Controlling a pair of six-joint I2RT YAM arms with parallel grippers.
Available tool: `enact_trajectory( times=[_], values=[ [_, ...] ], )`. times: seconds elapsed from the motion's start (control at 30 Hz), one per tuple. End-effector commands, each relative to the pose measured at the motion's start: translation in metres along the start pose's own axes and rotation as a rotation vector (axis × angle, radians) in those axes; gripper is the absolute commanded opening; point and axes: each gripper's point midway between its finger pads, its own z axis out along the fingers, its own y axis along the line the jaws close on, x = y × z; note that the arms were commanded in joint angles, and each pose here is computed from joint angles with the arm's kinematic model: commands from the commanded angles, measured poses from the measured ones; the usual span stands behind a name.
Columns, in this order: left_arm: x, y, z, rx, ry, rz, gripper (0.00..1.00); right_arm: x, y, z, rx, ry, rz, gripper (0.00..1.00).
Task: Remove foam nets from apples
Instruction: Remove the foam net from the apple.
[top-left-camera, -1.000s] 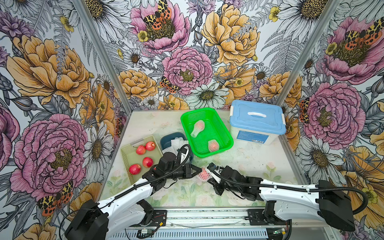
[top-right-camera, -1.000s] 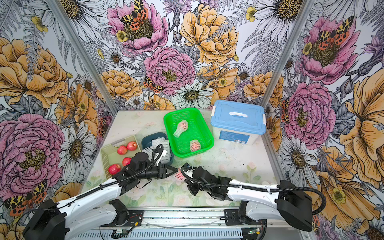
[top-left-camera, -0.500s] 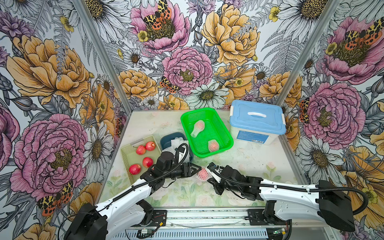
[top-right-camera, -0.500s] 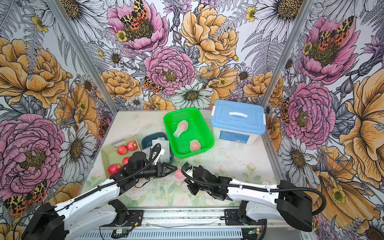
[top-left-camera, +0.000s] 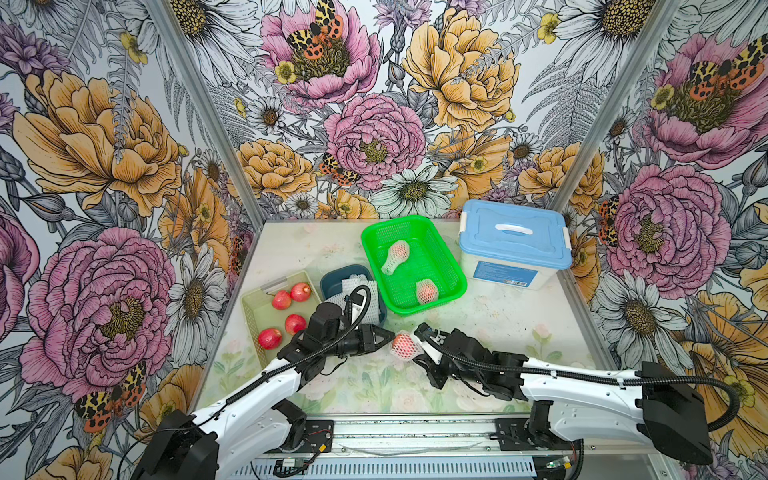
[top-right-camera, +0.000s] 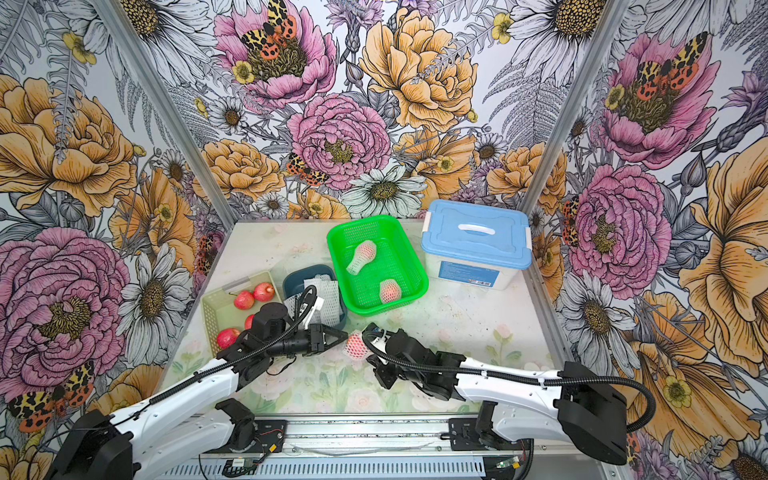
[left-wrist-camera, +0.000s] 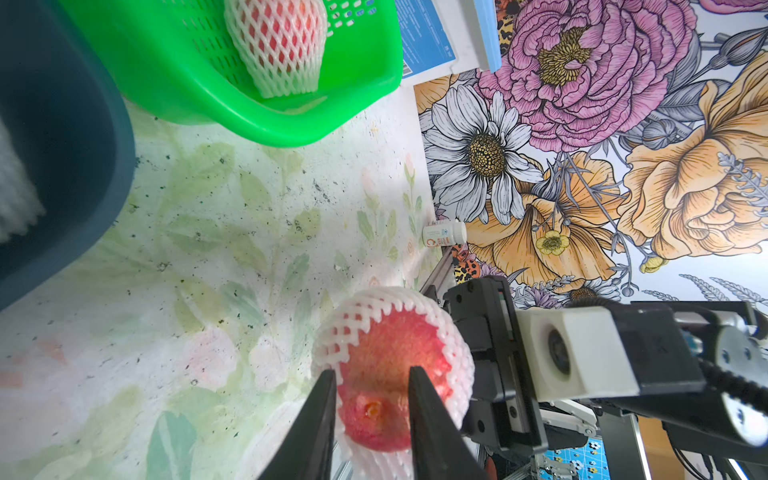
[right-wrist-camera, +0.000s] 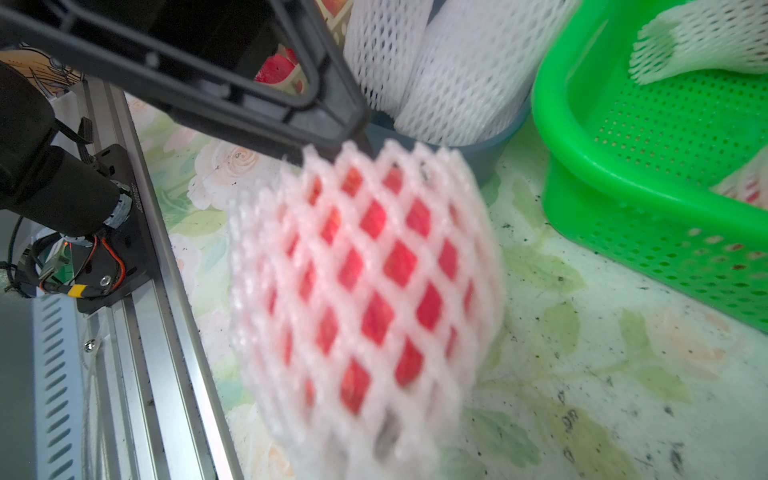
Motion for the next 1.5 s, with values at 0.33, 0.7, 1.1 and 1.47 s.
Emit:
enact_trajectory(
  times=[0.33,0.7,1.1,1.47],
  values=[
    [0.013,-0.019,0.010,0.065,0.075,0.060,0.36,-0.023,0.003,-0.004,-0.009,-0.055,-0.013,0.00],
    [0.025,-0.023,0.023,0.073,0.147,0.078,0.42,-0.027,0.001,-0.001,0.002,-0.060,-0.021,0.00],
    [0.032,-0.025,0.028,0.082,0.190,0.080,0.53,-0.033,-0.006,0.000,0.024,-0.084,-0.021,0.00],
    [0.034,-0.028,0.033,0.086,0.212,0.094,0.62,-0.049,-0.001,0.000,0.000,-0.121,-0.030,0.00]
  ],
)
